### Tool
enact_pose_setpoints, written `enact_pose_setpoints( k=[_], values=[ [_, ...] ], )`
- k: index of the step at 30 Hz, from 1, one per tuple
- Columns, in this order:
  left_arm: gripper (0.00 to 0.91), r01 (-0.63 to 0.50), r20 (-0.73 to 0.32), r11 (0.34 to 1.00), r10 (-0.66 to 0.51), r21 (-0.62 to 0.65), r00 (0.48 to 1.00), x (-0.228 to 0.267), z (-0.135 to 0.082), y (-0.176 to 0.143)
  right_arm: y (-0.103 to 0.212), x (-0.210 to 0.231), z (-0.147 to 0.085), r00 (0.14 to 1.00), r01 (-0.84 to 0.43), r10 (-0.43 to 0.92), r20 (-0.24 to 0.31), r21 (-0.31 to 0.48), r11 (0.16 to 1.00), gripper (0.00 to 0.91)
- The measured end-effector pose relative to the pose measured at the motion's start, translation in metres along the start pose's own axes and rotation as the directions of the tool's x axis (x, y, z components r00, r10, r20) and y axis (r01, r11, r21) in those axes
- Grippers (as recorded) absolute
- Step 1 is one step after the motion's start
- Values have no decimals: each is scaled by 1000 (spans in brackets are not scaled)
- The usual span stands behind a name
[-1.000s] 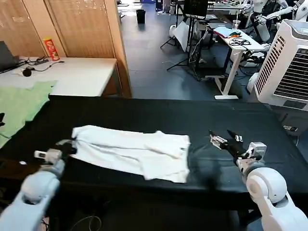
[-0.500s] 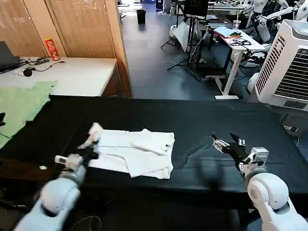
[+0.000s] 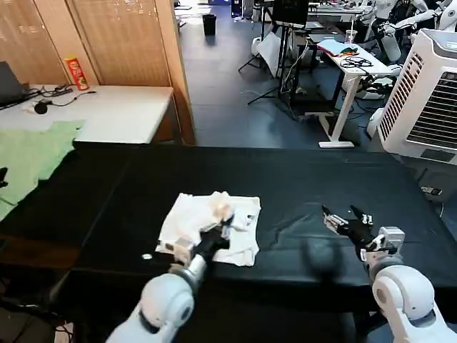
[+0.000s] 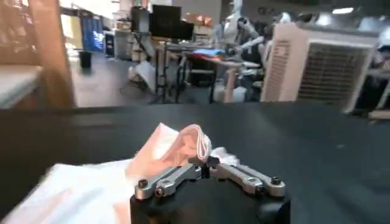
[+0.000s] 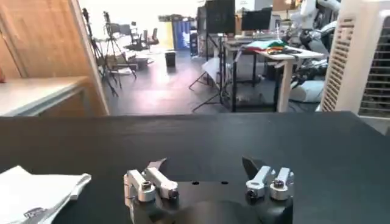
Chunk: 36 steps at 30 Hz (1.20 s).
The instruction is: Fold and organize the clothes.
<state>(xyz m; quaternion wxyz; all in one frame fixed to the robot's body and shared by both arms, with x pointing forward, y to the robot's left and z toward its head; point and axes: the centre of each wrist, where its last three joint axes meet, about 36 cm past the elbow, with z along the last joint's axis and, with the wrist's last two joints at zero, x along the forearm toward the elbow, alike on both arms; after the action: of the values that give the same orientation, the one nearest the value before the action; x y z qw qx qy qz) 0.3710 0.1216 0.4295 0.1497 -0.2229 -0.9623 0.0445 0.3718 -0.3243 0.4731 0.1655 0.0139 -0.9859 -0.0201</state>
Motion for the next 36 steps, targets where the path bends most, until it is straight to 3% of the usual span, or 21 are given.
enact_pose_setpoints(
  k=[2,3,11,18,28,32,36],
  values=[
    [10,-1,11,1000,1,-6,1000,-6,3,-5,2,-1,0,1000,6,-6,-1,2,1000,878],
    [878,-2,12,1000,2,-3,1000,-8,5,-7,3,-1,1,1000,10,-10,-2,3,1000,878],
    [878,-37,40,998,35,54,999,-18,13,-17,12,-7,5,998,62,-62,-3,12,998,878],
    [878,-44,114,997,36,63,993,-20,6,-19,35,-14,9,980,197,-197,-1,25,980,878],
    [878,180,141,982,-169,-64,975,21,10,77,103,-53,30,930,368,-364,-57,165,915,878],
    [878,244,144,967,-232,-74,962,34,16,99,117,-74,37,957,291,-277,-91,232,928,878],
    [878,283,134,957,-273,-60,953,41,25,118,117,-82,43,984,176,-160,-77,300,938,878]
  ],
)
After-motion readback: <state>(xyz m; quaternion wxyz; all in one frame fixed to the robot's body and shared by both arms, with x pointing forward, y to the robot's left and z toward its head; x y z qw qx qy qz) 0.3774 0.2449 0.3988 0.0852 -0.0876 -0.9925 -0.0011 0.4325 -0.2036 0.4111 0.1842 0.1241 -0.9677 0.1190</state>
